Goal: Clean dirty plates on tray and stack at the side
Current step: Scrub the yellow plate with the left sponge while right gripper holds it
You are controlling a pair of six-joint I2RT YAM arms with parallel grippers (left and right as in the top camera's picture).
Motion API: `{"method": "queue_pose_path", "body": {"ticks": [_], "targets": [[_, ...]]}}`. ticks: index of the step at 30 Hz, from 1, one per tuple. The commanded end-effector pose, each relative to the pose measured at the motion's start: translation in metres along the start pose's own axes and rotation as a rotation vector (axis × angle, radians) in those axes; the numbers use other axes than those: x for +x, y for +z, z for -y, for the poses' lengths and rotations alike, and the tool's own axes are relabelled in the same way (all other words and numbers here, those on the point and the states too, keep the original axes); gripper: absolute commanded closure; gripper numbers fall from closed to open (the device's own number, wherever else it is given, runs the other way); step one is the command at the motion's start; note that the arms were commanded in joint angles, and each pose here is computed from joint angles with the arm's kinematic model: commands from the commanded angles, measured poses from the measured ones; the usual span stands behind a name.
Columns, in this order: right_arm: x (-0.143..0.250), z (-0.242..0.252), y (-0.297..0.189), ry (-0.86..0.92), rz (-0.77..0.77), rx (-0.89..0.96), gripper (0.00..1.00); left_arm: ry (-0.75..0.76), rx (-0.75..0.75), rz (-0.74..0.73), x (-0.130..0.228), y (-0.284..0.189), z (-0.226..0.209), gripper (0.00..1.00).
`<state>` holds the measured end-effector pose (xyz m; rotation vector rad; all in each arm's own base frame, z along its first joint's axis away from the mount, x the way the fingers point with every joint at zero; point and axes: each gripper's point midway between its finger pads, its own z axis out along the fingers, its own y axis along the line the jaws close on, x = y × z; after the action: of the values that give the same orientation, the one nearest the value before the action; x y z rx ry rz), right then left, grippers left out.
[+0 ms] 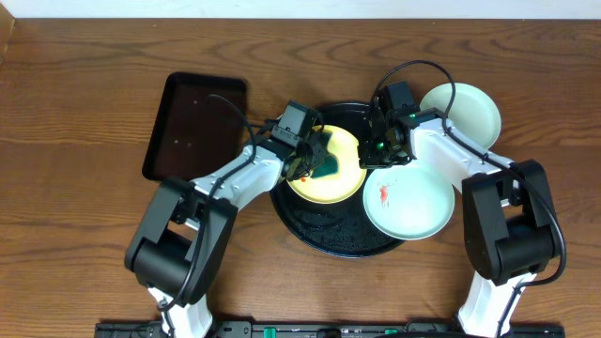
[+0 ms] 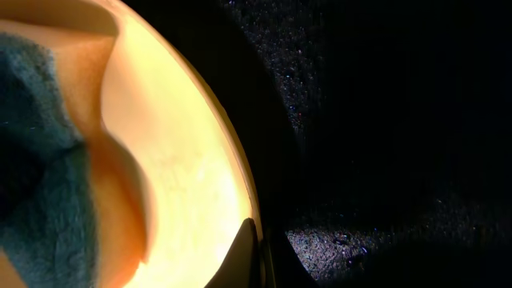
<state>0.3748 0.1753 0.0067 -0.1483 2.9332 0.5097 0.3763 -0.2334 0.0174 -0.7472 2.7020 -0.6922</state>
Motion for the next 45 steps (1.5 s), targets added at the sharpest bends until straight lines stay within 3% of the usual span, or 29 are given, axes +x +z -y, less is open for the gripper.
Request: {"method": "queue_pose_path", "body": {"ticks": [1,9,16,23,28,32,39,45], "targets": [[0.007,-0.002,0.006,0.012,-0.027,-0.003,0.99,0.000,-0.140,0.018,-0.001,0.017,-0.039,0.93],[0.008,0.001,0.006,0.013,-0.028,0.009,0.99,-0.036,-0.308,0.071,-0.022,-0.007,-0.082,0.92],[0.008,0.001,0.006,0.014,-0.030,0.010,0.99,-0.009,-0.477,0.278,-0.058,-0.064,-0.106,0.92],[0.008,0.001,0.006,0.014,-0.030,0.010,0.99,0.024,-0.350,0.355,-0.069,-0.097,-0.070,0.93],[0.007,0.001,0.006,0.021,-0.027,0.009,0.99,0.024,-0.101,0.176,-0.043,-0.083,-0.023,0.93],[0.007,0.001,0.006,0.021,-0.027,0.009,0.99,0.050,0.004,0.064,-0.021,-0.071,0.000,0.93],[0.007,0.001,0.006,0.021,-0.026,0.009,0.99,0.097,0.004,0.002,0.003,-0.034,0.005,0.93],[0.007,0.001,0.006,0.021,-0.027,0.009,0.99,0.023,-0.094,-0.055,0.014,0.003,-0.025,0.93]]}}
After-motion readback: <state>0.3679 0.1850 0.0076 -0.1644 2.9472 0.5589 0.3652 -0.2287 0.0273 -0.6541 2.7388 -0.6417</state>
